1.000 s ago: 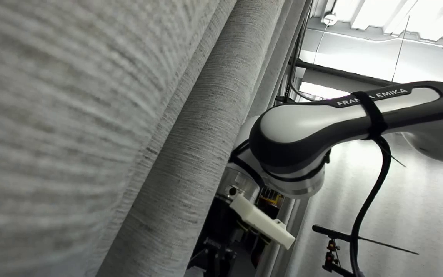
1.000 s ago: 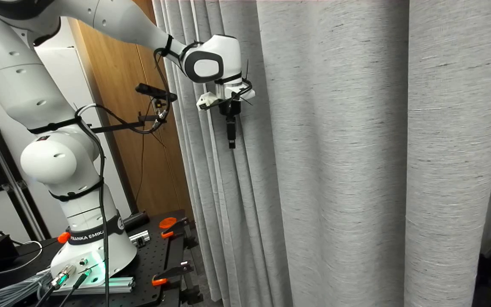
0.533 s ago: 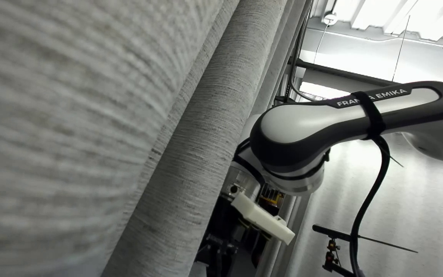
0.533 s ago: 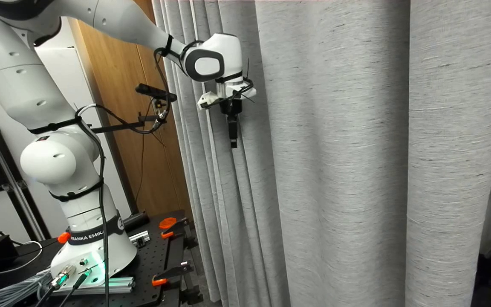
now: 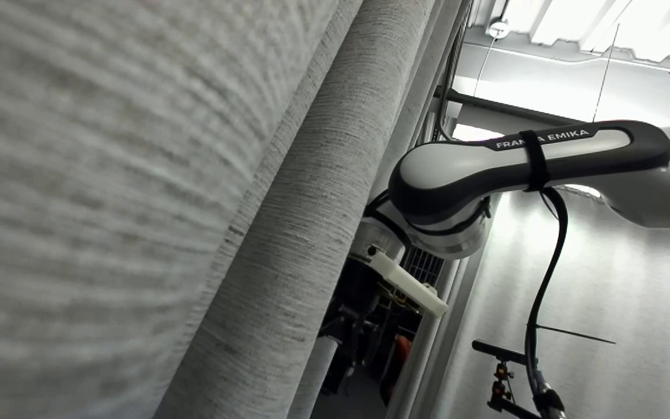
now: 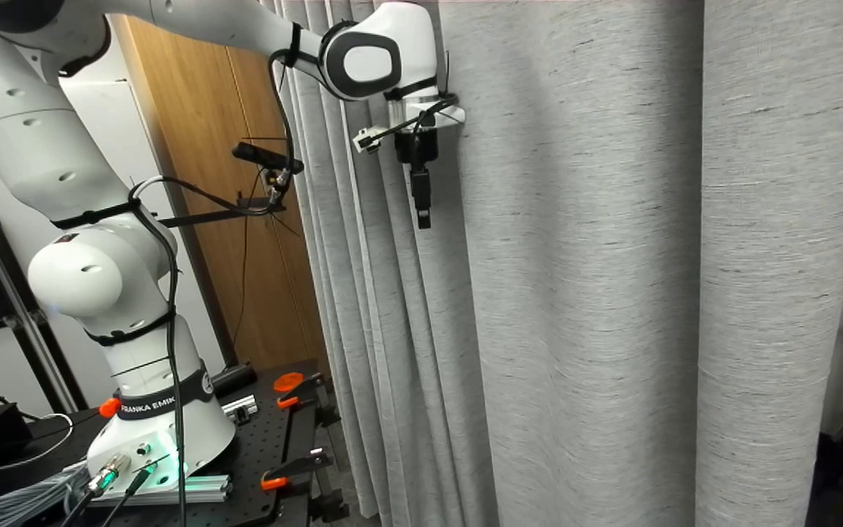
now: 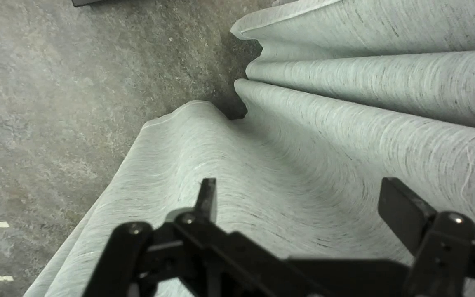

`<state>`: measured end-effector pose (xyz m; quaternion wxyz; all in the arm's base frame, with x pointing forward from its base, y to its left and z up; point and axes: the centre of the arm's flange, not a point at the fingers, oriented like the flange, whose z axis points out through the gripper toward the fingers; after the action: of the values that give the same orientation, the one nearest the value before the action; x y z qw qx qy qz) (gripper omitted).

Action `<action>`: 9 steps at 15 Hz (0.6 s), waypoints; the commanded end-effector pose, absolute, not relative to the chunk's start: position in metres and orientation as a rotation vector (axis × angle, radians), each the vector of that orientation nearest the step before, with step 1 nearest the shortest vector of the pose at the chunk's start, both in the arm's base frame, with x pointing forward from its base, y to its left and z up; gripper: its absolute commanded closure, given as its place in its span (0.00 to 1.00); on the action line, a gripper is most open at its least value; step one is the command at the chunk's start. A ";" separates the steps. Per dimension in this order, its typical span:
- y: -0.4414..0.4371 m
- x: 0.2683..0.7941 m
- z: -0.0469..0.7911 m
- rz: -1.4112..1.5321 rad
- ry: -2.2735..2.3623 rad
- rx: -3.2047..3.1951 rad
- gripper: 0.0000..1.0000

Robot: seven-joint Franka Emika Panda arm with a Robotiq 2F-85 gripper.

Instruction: Open the curtains

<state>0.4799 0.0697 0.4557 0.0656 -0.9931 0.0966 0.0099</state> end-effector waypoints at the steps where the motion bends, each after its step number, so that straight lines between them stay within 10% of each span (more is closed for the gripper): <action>1: 0.071 0.480 0.455 0.032 0.288 -2.997 0.00; 9: 0.071 0.479 0.453 0.024 0.323 -2.993 0.00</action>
<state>0.4793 0.0705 0.4530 0.0650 -0.9931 0.0972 0.0122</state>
